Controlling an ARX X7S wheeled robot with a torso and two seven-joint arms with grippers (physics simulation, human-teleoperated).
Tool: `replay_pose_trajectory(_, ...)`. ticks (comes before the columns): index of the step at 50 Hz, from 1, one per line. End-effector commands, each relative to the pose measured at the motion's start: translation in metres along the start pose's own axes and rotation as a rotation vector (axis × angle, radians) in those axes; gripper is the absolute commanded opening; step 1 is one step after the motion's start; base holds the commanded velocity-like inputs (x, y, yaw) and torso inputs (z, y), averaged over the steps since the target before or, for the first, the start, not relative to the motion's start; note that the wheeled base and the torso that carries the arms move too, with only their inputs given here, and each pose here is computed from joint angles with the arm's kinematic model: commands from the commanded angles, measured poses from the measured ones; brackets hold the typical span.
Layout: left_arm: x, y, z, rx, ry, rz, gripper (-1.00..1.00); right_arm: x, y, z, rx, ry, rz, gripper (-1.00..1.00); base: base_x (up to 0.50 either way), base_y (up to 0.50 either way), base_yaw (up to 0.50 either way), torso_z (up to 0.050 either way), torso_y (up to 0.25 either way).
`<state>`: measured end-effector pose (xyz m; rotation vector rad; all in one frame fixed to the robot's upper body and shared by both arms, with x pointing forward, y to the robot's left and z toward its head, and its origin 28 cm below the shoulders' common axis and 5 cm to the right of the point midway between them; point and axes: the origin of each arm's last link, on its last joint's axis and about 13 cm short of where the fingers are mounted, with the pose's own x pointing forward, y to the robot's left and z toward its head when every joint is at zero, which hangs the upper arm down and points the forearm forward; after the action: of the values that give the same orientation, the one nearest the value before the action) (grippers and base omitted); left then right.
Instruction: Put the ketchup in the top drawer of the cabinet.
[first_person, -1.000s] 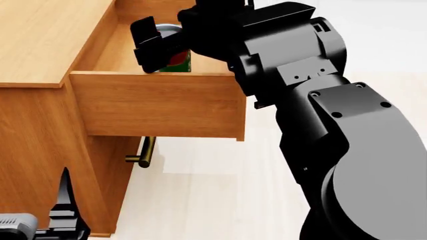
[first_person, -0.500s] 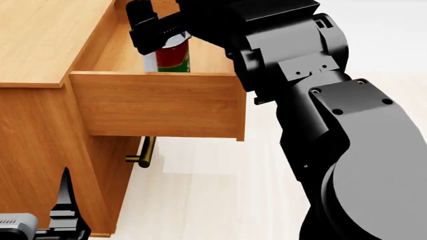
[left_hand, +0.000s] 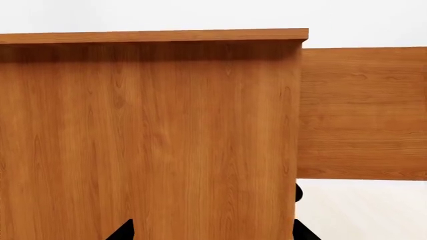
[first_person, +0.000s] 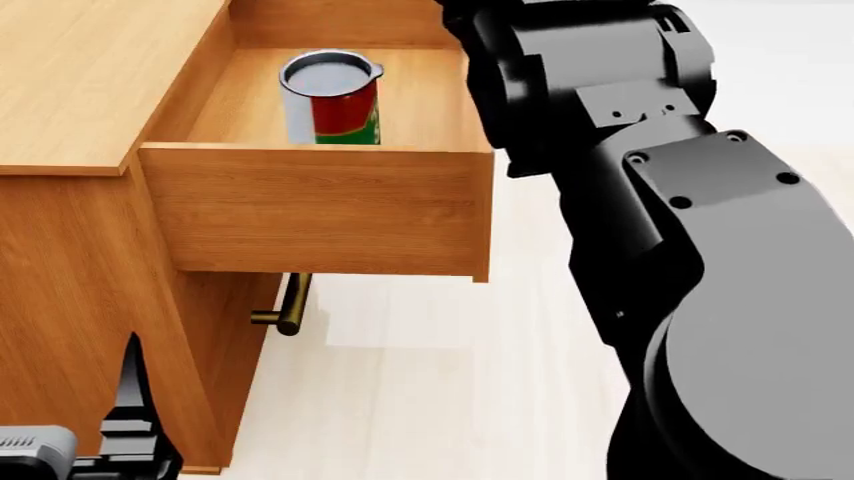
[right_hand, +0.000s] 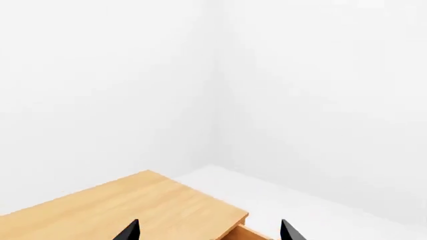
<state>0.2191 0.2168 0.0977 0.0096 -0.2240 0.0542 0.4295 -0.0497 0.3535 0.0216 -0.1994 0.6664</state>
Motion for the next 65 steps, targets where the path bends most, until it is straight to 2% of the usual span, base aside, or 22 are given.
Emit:
replay_pose_trajectory(1, 0.000, -0.001, 0.005, 0.014, -0.045, -0.007, 1.00, 0.004, 0.003, 0.018, -0.003, -0.170, -0.024, 1.00, 0.00, 0.00, 0.00, 0.000, 0.000)
replay_pose_trajectory(11, -0.003, -0.003, 0.013, 0.047, -0.147, -0.036, 1.00, 0.005, 0.002, 0.023, -0.055, -0.334, -0.087, 1.00, 0.00, 0.00, 0.00, 0.000, 0.000)
replay_pose_trajectory(13, -0.003, -0.004, 0.014, 0.048, -0.150, -0.033, 1.00, 0.004, 0.001, 0.024, -0.035, -0.362, -0.079, 1.00, 0.00, 0.00, 0.00, 0.000, 0.000)
replay_pose_trajectory(15, -0.003, -0.004, 0.015, 0.051, -0.157, -0.036, 1.00, 0.004, 0.000, 0.024, -0.077, -0.375, -0.098, 1.00, 0.00, 0.00, 0.00, 0.000, 0.000)
replay_pose_trajectory(16, -0.003, -0.004, 0.015, 0.050, -0.158, -0.036, 1.00, 0.004, 0.000, 0.025, -0.056, -0.381, -0.093, 1.00, 0.00, 0.00, 0.00, 0.000, 0.000)
replay_pose_trajectory(17, -0.002, -0.004, 0.015, 0.051, -0.166, -0.039, 1.00, 0.004, 0.000, 0.025, -0.089, -0.403, -0.107, 1.00, 0.00, 0.00, 0.00, 0.000, 0.000)
replay_pose_trajectory(22, -0.003, -0.005, 0.016, 0.057, -0.183, -0.040, 1.00, 0.003, 0.000, 0.027, -0.071, -0.457, -0.102, 1.00, 0.00, 0.00, 0.00, 0.000, 0.000)
replay_pose_trajectory(23, -0.002, -0.005, 0.016, 0.055, -0.183, -0.041, 1.00, 0.003, -0.001, 0.027, -0.101, -0.478, -0.123, 1.00, 0.00, 0.00, 0.00, 0.000, 0.000)
replay_pose_trajectory(24, -0.002, -0.005, 0.017, 0.061, -0.187, -0.042, 1.00, 0.002, -0.001, 0.028, -0.082, -0.489, -0.116, 1.00, 0.00, 0.00, 0.00, 0.000, 0.000)
replay_pose_trajectory(25, -0.002, -0.005, 0.017, 0.059, -0.188, -0.042, 1.00, 0.001, -0.002, 0.027, -0.116, -0.496, -0.128, 1.00, 0.00, 0.00, 0.00, 0.000, 0.000)
replay_pose_trajectory(28, -0.002, -0.005, 0.017, 0.057, -0.190, -0.043, 1.00, -0.008, 0.001, 0.027, -0.142, -0.505, -0.126, 1.00, 0.00, 0.00, 0.00, 0.000, 0.000)
replay_pose_trajectory(29, -0.003, -0.005, 0.017, 0.057, -0.189, -0.043, 1.00, -0.012, 0.002, 0.028, -0.120, -0.512, -0.121, 1.00, 0.00, 0.00, 0.00, 0.000, 0.000)
replay_pose_trajectory(35, -0.003, -0.005, 0.017, 0.058, -0.191, -0.046, 1.00, -0.030, 0.006, 0.029, -0.135, -0.528, -0.125, 1.00, 0.00, 0.00, 0.00, 0.000, 0.000)
replay_pose_trajectory(36, -0.003, -0.005, 0.017, 0.057, -0.189, -0.046, 1.00, -0.036, 0.006, 0.029, -0.113, -0.532, -0.124, 1.00, 0.00, 0.00, 0.00, 0.000, 0.000)
replay_pose_trajectory(47, -0.003, -0.006, 0.019, 0.061, -0.190, -0.050, 1.00, -0.064, 0.012, 0.031, -0.128, -0.555, -0.144, 1.00, 0.00, 0.00, 0.00, 0.000, 0.000)
replay_pose_trajectory(62, -0.004, -0.007, 0.020, 0.065, -0.194, -0.050, 1.00, -0.103, 0.023, 0.018, -0.162, -0.579, -0.175, 1.00, 0.00, 0.00, 0.00, 0.000, 0.000)
replay_pose_trajectory(65, -0.004, -0.007, 0.020, 0.065, -0.195, -0.051, 1.00, -0.111, 0.025, 0.012, -0.147, -0.583, -0.180, 1.00, 0.00, 0.00, 0.00, 0.000, 0.000)
